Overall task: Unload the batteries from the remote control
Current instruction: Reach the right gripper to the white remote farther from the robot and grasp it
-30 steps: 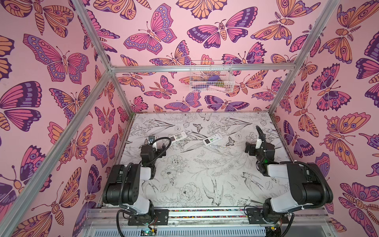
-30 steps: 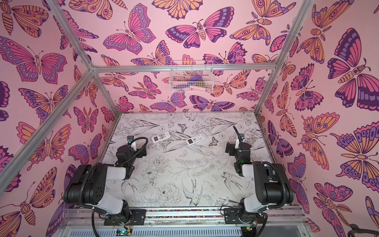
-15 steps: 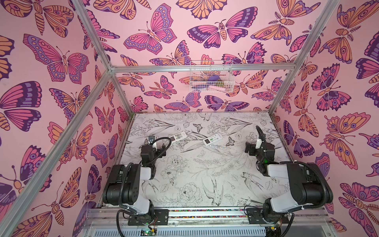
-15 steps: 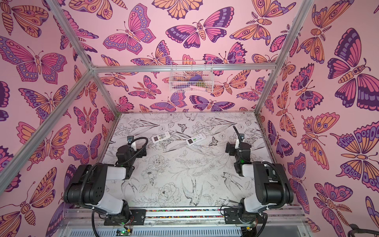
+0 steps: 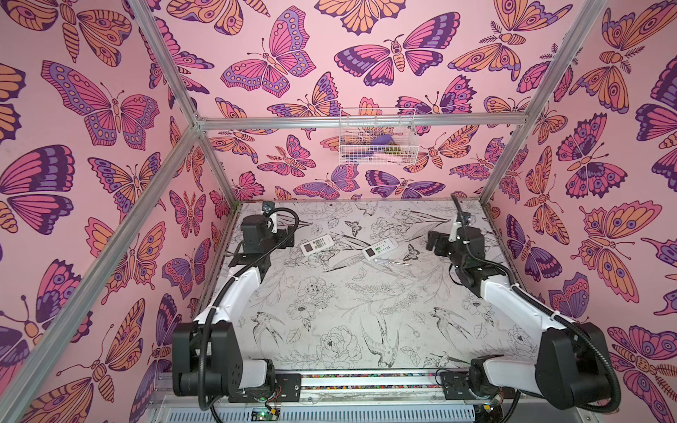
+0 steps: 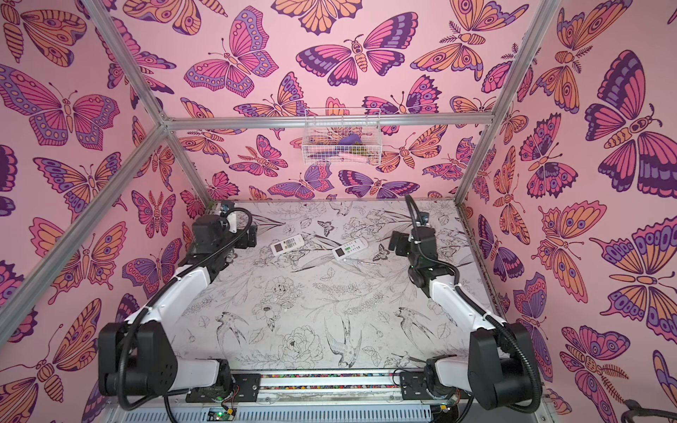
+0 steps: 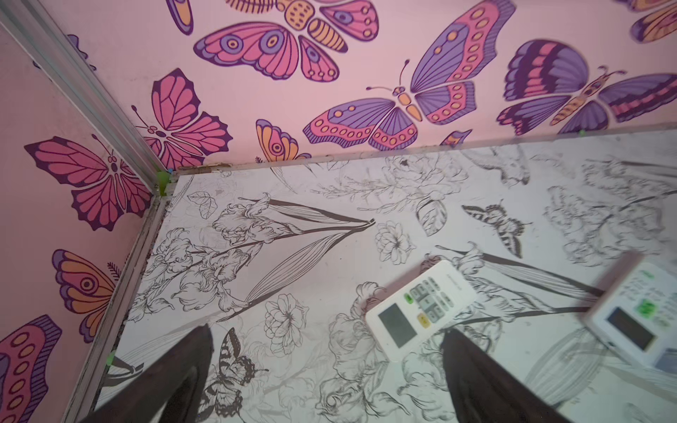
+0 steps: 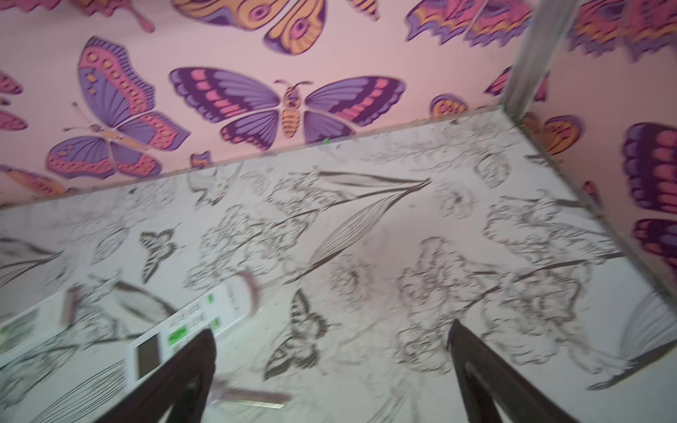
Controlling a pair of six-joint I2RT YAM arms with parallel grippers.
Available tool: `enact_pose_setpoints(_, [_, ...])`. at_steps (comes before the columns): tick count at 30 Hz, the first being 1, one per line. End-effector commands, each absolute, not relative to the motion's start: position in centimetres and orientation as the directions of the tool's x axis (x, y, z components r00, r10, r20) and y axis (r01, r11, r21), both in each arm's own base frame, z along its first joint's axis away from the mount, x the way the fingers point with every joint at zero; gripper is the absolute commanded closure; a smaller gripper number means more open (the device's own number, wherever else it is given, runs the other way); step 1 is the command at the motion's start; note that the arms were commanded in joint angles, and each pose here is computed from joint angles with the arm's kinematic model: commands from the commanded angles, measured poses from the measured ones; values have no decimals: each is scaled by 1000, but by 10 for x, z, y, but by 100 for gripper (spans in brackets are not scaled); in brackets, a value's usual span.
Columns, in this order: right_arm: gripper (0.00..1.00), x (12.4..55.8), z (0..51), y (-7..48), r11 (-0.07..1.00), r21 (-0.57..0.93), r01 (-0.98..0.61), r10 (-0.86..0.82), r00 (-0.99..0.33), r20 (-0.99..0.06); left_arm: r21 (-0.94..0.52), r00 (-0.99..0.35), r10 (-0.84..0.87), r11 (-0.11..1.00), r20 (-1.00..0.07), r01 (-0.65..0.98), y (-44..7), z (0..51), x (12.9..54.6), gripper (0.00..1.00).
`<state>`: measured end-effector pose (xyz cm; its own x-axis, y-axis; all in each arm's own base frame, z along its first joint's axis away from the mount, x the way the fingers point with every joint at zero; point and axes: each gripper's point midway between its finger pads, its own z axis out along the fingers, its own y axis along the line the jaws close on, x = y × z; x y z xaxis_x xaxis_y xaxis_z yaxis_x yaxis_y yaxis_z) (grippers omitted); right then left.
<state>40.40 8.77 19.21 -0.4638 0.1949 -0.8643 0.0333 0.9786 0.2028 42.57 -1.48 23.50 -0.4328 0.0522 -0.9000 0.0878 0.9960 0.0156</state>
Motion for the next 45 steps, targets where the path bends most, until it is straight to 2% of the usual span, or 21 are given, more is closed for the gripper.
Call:
enact_pose_setpoints(1, [0, 367, 145, 129, 977, 196, 78, 198, -666, -720, -105, -619, -54, 993, -783, 47, -21, 201, 382, 1])
enact_pose_setpoints(5, [1, 360, 122, 170, 956, 277, 97, 252, -756, -604, -175, -636, 18, 955, -771, 238, -51, 191, 368, 1])
enact_pose_setpoints(9, [3, 367, 103, 184, 959, 246, 141, 250, -829, -501, -183, -646, 25, 950, -763, 253, -54, 188, 367, 1])
enact_pose_setpoints(20, [4, 416, 69, 212, 930, 306, 202, 312, -874, -372, -172, -637, 48, 945, -769, 279, -56, 186, 364, 1])
enact_pose_setpoints(24, [6, 436, 61, 219, 914, 342, 216, 340, -870, -357, -166, -636, 53, 946, -769, 279, -55, 185, 364, 1])
enact_pose_setpoints(34, [8, 468, 30, 243, 923, 319, 216, 317, -897, -308, -158, -625, 58, 946, -778, 284, -55, 190, 364, 1])
enact_pose_setpoints(45, [8, 477, 20, 277, 997, 67, 47, 67, -941, -331, -148, -619, 63, 947, -783, 283, -54, 192, 363, 1])
